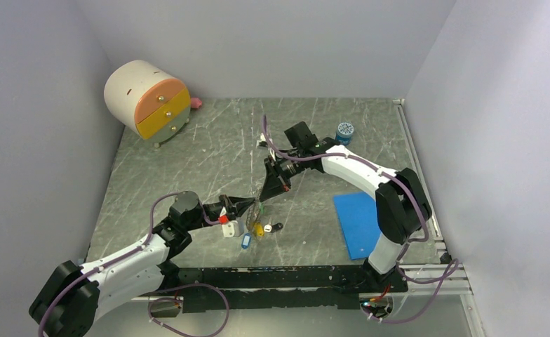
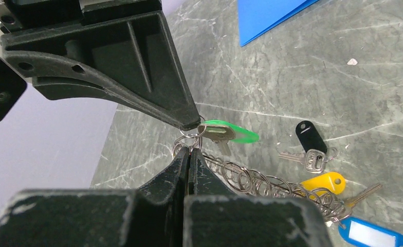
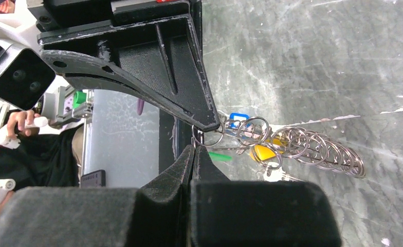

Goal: Put the keys on the keyring

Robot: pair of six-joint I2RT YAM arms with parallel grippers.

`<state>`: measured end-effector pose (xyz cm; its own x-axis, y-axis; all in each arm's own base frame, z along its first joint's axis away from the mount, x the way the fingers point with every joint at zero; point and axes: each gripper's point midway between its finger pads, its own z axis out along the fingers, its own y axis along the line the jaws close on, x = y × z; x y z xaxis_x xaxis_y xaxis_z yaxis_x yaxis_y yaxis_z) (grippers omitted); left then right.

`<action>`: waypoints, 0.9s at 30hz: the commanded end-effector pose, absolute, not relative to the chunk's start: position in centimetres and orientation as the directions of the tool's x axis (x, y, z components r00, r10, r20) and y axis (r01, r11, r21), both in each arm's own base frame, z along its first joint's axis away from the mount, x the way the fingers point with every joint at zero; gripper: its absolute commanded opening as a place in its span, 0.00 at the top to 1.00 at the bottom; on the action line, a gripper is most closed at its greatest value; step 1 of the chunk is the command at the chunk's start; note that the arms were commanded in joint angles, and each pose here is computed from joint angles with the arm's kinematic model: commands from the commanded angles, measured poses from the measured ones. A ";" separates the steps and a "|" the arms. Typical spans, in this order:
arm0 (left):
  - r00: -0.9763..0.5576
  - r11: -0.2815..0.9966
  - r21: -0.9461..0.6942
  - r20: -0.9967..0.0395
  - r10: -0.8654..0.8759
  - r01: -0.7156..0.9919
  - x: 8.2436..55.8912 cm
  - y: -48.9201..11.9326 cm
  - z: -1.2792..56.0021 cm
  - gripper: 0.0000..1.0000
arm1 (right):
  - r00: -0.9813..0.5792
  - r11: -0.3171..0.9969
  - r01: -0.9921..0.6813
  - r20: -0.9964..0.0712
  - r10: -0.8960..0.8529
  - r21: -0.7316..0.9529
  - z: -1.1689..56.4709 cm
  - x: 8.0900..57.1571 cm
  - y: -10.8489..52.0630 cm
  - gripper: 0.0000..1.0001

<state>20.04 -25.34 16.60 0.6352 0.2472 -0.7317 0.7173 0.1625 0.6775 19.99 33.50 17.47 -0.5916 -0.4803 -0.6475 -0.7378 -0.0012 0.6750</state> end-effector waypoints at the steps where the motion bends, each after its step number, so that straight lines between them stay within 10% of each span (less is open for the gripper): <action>1: 0.698 0.190 0.731 -0.683 0.217 0.656 20.2 -25.5 18.9 0.97 | -0.586 0.019 -0.751 -0.654 -0.478 0.660 17.7 20.9 34.0 1.00; 27: 0.710 0.197 0.739 -0.674 0.204 0.645 19.9 -25.5 19.3 0.97 | -0.552 -0.058 -0.758 -0.686 -0.473 0.650 19.3 20.3 33.3 1.00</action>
